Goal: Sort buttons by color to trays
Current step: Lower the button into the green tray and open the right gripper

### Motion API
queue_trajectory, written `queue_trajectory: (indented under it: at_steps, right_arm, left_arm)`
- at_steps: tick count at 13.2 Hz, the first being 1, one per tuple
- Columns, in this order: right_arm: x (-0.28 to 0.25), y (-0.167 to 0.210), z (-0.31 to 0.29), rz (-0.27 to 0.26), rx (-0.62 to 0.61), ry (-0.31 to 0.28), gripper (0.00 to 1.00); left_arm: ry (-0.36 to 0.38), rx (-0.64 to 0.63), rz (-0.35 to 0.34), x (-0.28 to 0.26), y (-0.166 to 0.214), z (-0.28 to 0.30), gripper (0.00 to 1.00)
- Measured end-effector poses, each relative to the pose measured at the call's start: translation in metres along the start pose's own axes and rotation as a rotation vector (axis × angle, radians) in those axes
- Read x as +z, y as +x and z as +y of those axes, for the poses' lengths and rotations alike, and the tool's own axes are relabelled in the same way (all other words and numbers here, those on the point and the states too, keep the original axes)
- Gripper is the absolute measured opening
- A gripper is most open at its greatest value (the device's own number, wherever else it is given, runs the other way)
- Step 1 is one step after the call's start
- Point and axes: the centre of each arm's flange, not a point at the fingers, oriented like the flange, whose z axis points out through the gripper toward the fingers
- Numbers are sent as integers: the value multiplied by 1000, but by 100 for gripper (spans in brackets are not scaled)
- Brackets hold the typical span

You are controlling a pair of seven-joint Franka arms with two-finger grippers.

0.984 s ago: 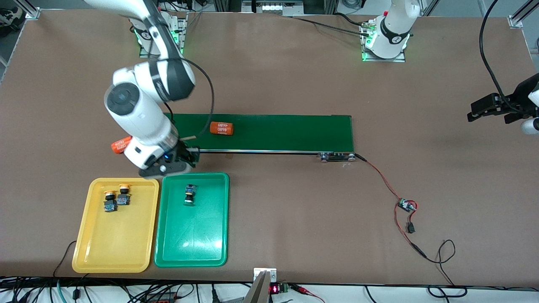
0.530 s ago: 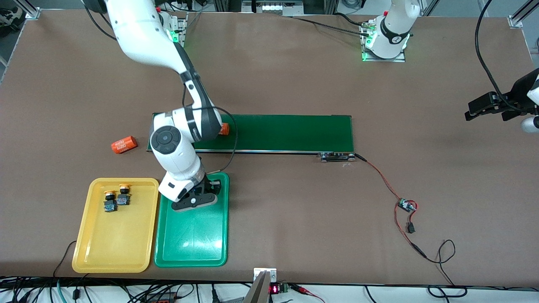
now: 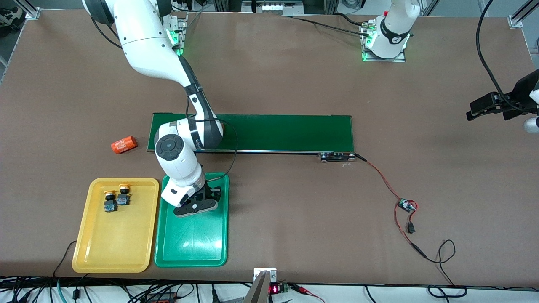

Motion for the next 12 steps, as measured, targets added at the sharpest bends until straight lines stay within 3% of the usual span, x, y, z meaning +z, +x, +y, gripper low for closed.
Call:
queue_trajectory:
  at_steps: [5, 8, 12]
  right_arm:
    - [2, 0, 0, 8, 0, 3, 97]
    - [-1, 3, 0, 8, 3, 5, 100]
    - [-31, 10, 35, -114, 50, -6, 100]
  left_arm:
    - [0, -1, 1, 0, 0, 0, 100]
    - [0, -1, 3, 0, 0, 0, 100]
    - [0, -1, 3, 0, 1, 0, 100]
